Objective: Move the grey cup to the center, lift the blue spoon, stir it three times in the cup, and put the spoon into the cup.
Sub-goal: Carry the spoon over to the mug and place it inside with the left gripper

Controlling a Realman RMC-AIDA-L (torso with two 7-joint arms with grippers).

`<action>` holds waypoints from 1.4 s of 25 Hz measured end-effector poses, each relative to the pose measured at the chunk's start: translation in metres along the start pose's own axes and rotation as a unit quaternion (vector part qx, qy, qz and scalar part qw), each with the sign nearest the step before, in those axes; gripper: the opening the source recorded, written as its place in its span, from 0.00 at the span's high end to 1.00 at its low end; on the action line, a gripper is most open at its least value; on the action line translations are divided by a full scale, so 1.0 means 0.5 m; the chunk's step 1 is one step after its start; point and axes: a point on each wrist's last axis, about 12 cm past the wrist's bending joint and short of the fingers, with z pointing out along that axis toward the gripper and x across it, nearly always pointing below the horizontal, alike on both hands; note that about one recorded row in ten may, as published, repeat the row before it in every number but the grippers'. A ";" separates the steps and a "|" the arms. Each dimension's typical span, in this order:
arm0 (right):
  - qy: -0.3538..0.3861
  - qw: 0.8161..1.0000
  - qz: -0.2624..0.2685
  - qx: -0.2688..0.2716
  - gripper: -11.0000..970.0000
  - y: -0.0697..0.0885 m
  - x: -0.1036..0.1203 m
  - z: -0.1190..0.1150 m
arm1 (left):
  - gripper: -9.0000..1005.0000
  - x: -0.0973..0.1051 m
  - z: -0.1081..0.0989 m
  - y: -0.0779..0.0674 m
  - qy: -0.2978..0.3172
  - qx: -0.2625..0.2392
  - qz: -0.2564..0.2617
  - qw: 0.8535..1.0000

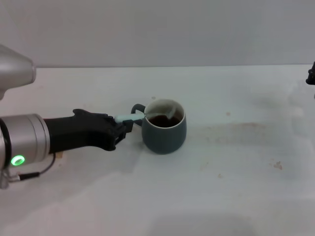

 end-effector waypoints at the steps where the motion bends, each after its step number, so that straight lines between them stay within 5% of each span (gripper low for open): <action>1: 0.000 1.000 0.000 0.000 0.96 0.000 0.000 0.000 | 0.92 -0.006 -0.002 0.008 0.001 0.004 0.009 1.000; 13: 0.007 1.000 0.002 -0.002 0.96 0.005 0.009 -0.006 | 0.94 -0.043 0.028 0.050 0.044 0.008 0.010 0.999; 20: 0.012 1.000 0.004 -0.001 0.96 0.006 0.015 -0.010 | 0.99 -0.052 0.033 0.055 0.044 0.007 0.021 0.999; 35: 0.010 1.000 0.004 -0.002 0.96 0.008 0.011 -0.006 | 0.93 -0.071 0.065 0.045 0.005 -0.009 0.083 0.997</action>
